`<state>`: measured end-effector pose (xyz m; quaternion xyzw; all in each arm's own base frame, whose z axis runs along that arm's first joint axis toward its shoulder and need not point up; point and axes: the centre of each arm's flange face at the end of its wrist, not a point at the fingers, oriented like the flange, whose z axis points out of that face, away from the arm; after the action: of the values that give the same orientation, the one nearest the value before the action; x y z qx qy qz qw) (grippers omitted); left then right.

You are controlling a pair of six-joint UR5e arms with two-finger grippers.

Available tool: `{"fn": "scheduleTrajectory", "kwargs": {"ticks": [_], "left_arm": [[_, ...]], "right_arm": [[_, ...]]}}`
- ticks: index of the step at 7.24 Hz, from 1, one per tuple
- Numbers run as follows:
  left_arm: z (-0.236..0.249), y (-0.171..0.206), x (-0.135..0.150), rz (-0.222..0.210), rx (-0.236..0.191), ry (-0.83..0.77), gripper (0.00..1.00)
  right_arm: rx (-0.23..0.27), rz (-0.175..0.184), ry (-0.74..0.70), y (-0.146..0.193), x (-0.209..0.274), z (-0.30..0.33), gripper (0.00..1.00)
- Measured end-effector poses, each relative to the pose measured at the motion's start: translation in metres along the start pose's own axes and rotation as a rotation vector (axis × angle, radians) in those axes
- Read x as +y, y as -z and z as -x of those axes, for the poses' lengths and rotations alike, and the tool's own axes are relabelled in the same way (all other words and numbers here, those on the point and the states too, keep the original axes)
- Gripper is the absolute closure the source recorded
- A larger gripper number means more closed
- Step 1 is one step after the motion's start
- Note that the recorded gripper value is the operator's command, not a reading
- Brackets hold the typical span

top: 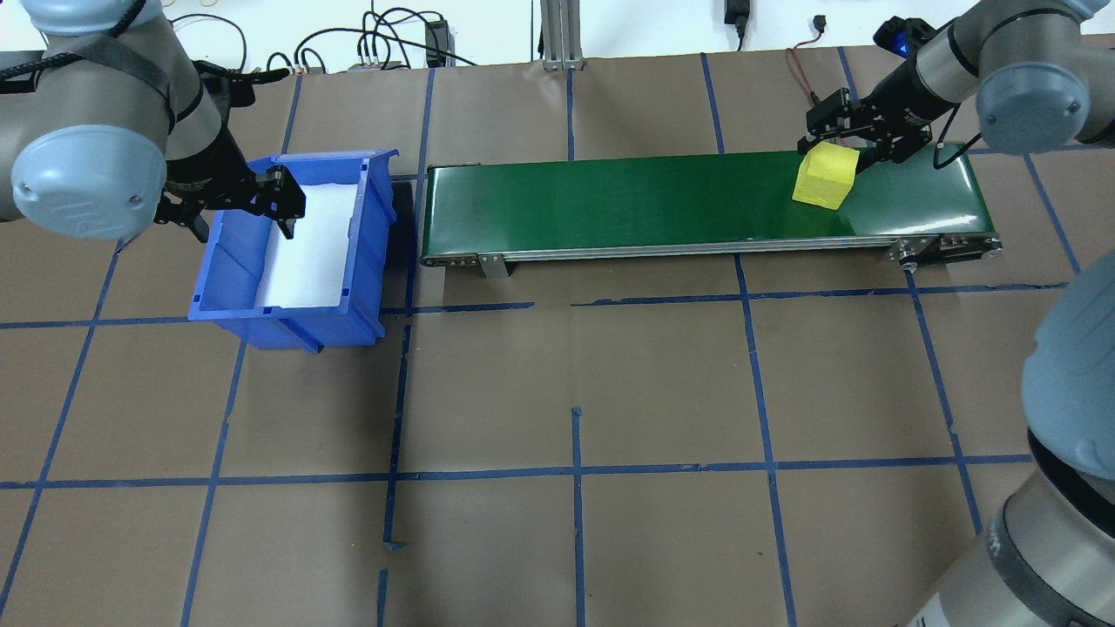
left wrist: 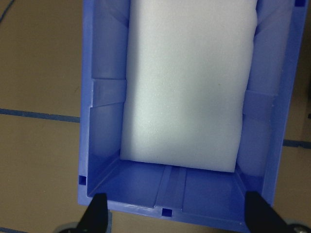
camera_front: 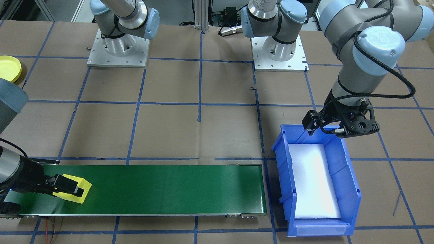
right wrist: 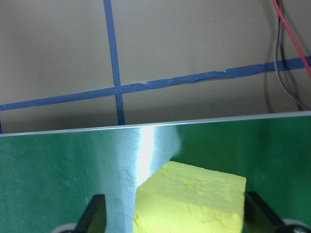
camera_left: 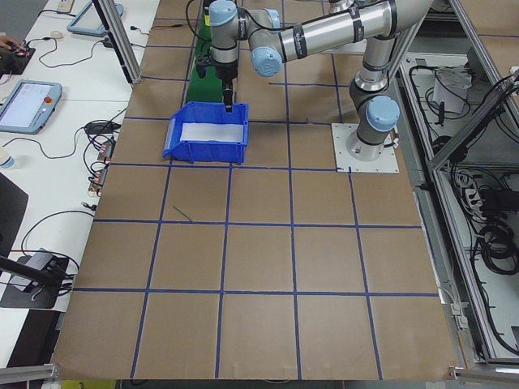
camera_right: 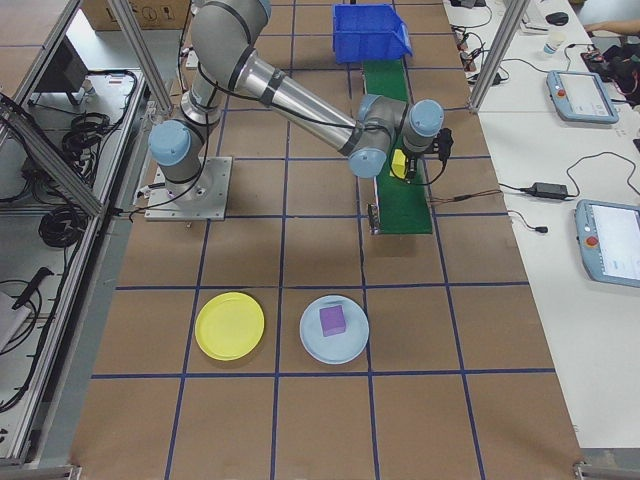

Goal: Move block left to right into plate

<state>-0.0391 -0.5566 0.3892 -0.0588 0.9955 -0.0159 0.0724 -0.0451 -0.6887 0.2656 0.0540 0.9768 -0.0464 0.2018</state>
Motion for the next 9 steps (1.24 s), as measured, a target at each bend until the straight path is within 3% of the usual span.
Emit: {"fn": "scheduleTrajectory", "kwargs": {"ticks": [1,3,4,5,6,9], "left_arm": [[-0.001,0.008,-0.002,-0.018,0.011,0.011,0.0],[-0.015,0.042,0.005,-0.085,0.092,-0.001,0.0],[-0.019,0.069,0.016,-0.131,0.125,-0.008,0.0],[-0.023,0.093,0.032,-0.159,0.15,-0.018,0.0],[-0.027,0.107,0.047,-0.15,0.164,-0.029,0.0],[-0.035,0.109,0.065,-0.058,0.188,-0.05,0.0]], "right_arm": [[0.0,0.003,-0.002,-0.003,-0.001,-0.001,0.02],[0.037,0.039,-0.004,-0.011,0.012,-0.007,0.02],[0.087,0.058,0.006,-0.011,0.021,-0.01,0.14],[0.12,0.068,0.016,-0.01,0.025,-0.013,0.46],[0.136,0.071,0.021,-0.009,0.025,-0.015,0.58],[0.188,0.053,0.031,0.005,0.018,-0.017,0.59]]}}
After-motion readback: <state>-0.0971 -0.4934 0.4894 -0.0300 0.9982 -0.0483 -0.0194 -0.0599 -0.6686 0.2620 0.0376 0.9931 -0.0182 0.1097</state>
